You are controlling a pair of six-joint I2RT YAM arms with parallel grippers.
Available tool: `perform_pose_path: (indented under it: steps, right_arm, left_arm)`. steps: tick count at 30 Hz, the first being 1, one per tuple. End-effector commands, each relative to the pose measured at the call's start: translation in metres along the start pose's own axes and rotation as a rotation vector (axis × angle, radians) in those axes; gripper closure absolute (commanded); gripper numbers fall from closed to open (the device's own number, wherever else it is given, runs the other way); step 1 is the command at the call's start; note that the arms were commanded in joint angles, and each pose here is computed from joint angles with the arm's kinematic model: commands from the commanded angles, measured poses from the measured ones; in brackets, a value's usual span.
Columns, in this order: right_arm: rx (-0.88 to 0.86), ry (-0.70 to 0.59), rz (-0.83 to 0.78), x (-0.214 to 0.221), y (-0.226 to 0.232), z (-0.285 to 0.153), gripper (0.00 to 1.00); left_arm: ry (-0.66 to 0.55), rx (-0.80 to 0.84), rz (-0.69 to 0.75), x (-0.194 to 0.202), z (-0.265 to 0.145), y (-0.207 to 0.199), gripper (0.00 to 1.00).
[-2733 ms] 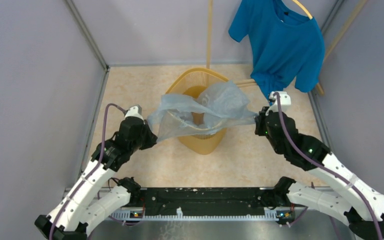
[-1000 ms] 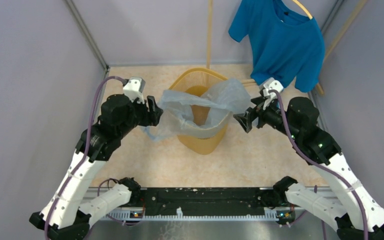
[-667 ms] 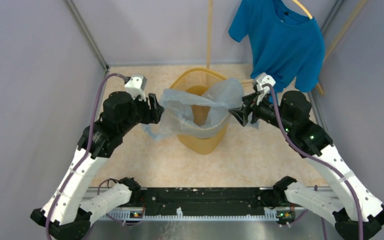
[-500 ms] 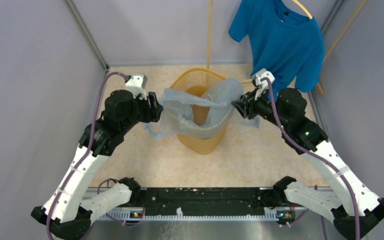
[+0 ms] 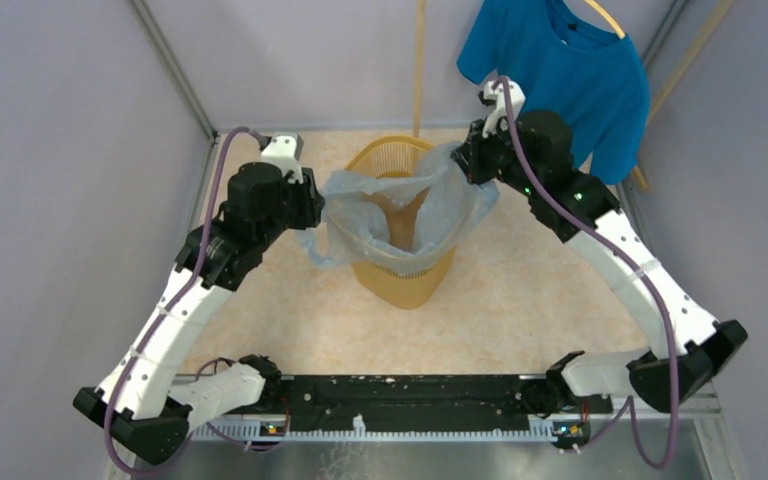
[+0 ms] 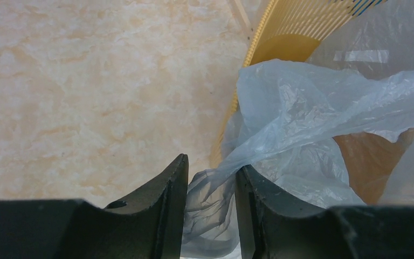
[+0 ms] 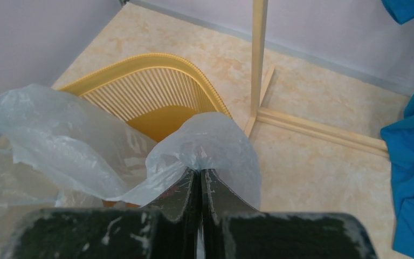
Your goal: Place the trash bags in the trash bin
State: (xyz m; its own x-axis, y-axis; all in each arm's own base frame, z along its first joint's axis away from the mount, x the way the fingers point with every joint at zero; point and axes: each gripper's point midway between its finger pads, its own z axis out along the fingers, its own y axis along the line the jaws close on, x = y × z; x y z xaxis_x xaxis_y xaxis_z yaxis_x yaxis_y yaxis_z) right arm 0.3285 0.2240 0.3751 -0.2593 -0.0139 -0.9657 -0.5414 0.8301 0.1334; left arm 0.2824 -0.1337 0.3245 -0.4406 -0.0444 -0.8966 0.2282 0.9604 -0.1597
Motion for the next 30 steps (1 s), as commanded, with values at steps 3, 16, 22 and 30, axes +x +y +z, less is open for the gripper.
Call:
perform_pose_path:
  steps: [3,16,22,30]
  right_arm:
    - [0.066,0.128,0.021,0.005,-0.012,0.022,1.00]
    - [0.116,0.074,-0.036,-0.004,-0.022,-0.020,0.47]
    - [0.107,0.040,-0.039,-0.009,-0.020,-0.032,0.42]
    - [0.049,0.065,-0.055,-0.005,-0.012,-0.017,0.50]
  left_arm:
    - [-0.080,-0.010,0.000,-0.027,-0.002,0.000,0.50]
    - [-0.123,0.049,-0.006,-0.043,-0.026,-0.008,0.31]
    - [-0.125,0.052,0.000,-0.046,-0.026,-0.009,0.34]
    - [-0.100,0.034,0.007,-0.043,-0.012,-0.009,0.41]
